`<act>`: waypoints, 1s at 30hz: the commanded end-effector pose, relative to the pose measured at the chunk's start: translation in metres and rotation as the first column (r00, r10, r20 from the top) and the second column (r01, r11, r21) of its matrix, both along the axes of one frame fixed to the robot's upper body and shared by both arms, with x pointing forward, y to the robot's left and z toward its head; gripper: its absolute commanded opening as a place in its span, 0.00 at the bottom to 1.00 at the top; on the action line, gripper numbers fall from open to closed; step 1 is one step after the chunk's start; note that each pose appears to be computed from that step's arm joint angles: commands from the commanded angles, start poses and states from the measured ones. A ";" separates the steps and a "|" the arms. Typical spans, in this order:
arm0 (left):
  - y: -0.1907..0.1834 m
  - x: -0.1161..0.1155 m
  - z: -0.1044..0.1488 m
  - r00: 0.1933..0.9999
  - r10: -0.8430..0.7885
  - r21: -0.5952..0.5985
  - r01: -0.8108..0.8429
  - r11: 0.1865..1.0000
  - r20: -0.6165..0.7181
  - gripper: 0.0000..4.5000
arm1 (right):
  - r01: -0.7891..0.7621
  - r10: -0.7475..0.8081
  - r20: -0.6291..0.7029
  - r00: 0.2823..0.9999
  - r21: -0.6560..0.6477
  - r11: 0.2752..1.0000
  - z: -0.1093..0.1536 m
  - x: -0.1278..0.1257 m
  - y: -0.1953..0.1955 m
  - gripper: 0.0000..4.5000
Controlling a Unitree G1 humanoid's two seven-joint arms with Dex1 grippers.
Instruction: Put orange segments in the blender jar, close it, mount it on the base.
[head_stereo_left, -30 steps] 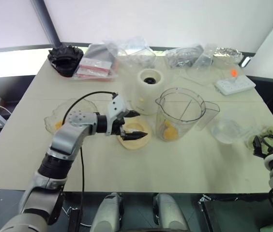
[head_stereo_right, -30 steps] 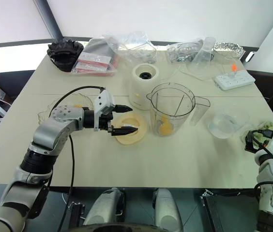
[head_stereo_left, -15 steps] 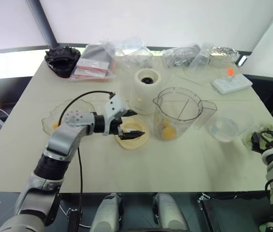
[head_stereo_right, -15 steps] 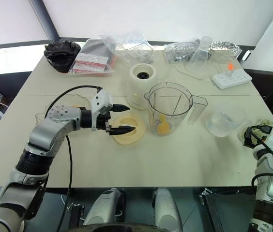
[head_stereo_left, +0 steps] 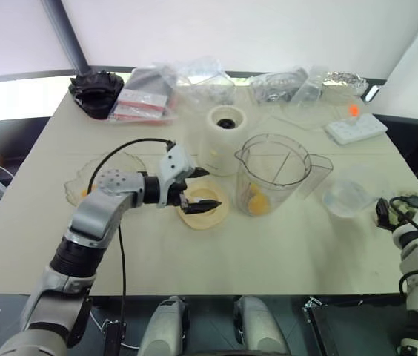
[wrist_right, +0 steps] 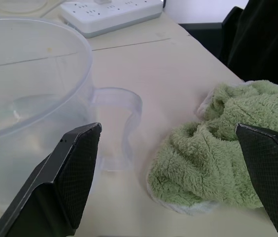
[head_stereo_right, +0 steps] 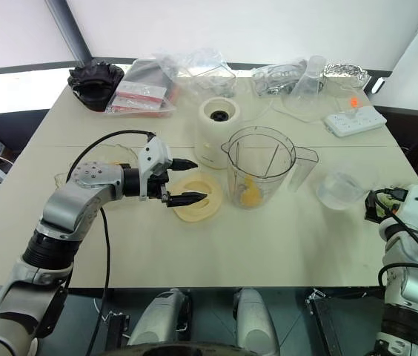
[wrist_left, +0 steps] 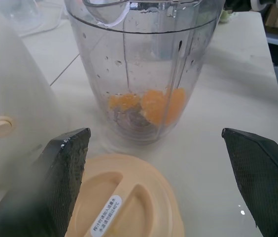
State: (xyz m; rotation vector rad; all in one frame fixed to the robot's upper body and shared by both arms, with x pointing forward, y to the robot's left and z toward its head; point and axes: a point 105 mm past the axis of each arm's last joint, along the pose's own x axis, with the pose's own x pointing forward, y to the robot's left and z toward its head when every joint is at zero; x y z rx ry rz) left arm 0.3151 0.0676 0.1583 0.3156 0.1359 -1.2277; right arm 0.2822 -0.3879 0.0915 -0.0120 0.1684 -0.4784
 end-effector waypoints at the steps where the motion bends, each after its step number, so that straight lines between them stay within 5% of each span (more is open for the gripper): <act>1: -0.004 -0.003 0.011 0.998 -0.029 0.001 0.029 1.000 0.057 0.99 | 0.002 -0.001 0.047 0.999 -0.028 1.000 0.013 0.006 -0.002 1.00; 20: -0.001 -0.004 0.013 0.996 -0.021 0.028 0.019 0.999 0.084 0.99 | 0.013 -0.012 0.045 0.999 -0.033 0.999 0.005 0.027 -0.018 1.00; 23: -0.001 -0.004 0.013 0.996 -0.021 0.031 0.019 0.999 0.086 1.00 | 0.012 -0.011 0.048 0.999 -0.032 0.999 0.005 0.029 -0.018 0.81; 29: -0.002 -0.005 0.012 0.996 -0.021 0.032 0.019 0.999 0.089 1.00 | 0.010 -0.009 0.051 0.999 -0.029 1.000 0.004 0.031 -0.016 0.13; 30: -0.002 -0.005 0.012 0.996 -0.022 0.032 0.019 0.999 0.089 1.00 | 0.013 -0.012 0.051 0.999 -0.027 1.000 0.004 0.031 -0.016 0.13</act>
